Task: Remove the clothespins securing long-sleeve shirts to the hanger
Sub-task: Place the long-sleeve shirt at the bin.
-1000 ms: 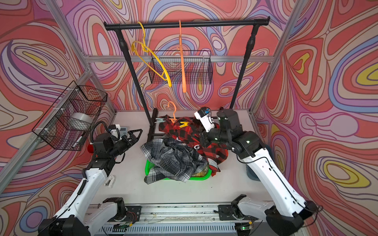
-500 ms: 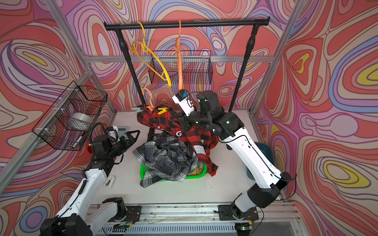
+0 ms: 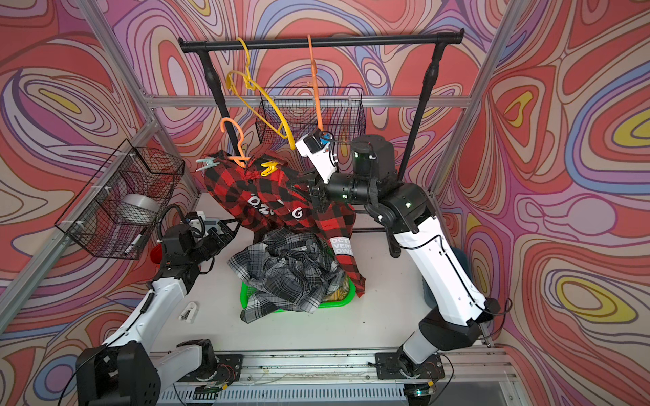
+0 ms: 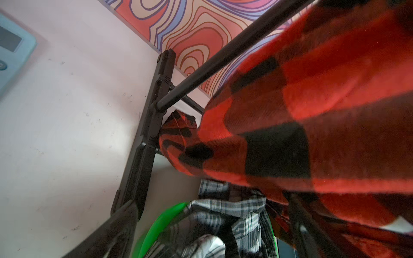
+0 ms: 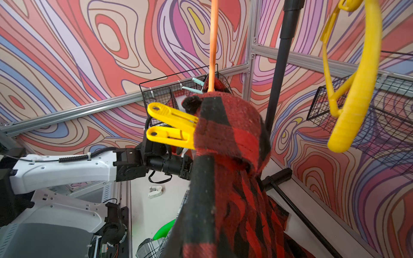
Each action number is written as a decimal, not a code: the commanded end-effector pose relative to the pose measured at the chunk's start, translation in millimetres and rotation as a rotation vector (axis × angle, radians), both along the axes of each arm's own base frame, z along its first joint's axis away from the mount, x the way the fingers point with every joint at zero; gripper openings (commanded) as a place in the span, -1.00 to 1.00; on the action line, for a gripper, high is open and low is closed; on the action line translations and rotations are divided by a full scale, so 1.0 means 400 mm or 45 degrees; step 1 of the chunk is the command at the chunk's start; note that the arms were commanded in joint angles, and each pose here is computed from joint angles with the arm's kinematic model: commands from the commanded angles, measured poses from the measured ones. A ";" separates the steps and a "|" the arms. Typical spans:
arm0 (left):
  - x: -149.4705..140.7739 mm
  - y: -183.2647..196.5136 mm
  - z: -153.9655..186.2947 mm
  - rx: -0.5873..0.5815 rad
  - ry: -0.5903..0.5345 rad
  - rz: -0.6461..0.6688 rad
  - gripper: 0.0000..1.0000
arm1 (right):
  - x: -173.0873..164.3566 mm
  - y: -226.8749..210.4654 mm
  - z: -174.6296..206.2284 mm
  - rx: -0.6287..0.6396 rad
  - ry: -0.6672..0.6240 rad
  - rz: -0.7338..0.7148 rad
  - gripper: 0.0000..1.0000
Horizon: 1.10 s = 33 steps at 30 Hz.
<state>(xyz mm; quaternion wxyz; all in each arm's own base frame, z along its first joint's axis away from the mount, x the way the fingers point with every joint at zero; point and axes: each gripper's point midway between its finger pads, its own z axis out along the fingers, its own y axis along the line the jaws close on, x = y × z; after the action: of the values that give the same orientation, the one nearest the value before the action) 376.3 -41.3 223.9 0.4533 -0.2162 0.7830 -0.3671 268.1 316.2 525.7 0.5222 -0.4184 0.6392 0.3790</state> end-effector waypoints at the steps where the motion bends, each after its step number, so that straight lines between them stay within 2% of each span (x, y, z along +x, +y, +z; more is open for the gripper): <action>1: 0.047 0.008 0.076 0.020 -0.120 -0.003 1.00 | -0.053 0.006 0.109 0.139 -0.141 0.111 -1.00; 8: 0.111 -0.011 0.104 -0.031 -0.189 -0.079 0.94 | -0.076 -0.002 0.159 0.196 -0.203 0.137 -1.00; 15: 0.112 -0.082 0.216 -0.085 -0.442 -0.299 0.63 | -0.067 0.008 0.189 0.266 -0.239 0.147 -1.00; 18: 0.115 -0.092 0.235 -0.084 -0.483 -0.334 0.30 | -0.065 0.018 0.203 0.289 -0.250 0.171 -1.00; 20: 0.121 -0.097 0.255 -0.103 -0.506 -0.350 -0.08 | -0.058 0.024 0.213 0.301 -0.259 0.174 -1.00; 22: 0.125 -0.117 0.292 -0.139 -0.555 -0.390 -0.66 | -0.051 0.028 0.226 0.318 -0.279 0.172 -1.00; 24: 0.124 -0.145 0.331 -0.166 -0.594 -0.442 -0.97 | -0.042 0.032 0.235 0.334 -0.295 0.163 -1.00; 28: 0.104 -0.214 0.410 -0.205 -0.632 -0.551 -1.00 | -0.029 0.039 0.252 0.370 -0.330 0.158 -1.00; 33: 0.053 -0.258 0.455 -0.196 -0.633 -0.596 -1.00 | -0.008 0.044 0.282 0.455 -0.368 0.132 -1.00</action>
<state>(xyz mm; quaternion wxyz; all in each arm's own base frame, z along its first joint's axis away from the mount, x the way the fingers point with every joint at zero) 417.2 -136.1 377.2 0.5094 0.0020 0.6621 -0.5496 279.3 340.8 590.4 0.5935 -0.4118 0.5354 0.4377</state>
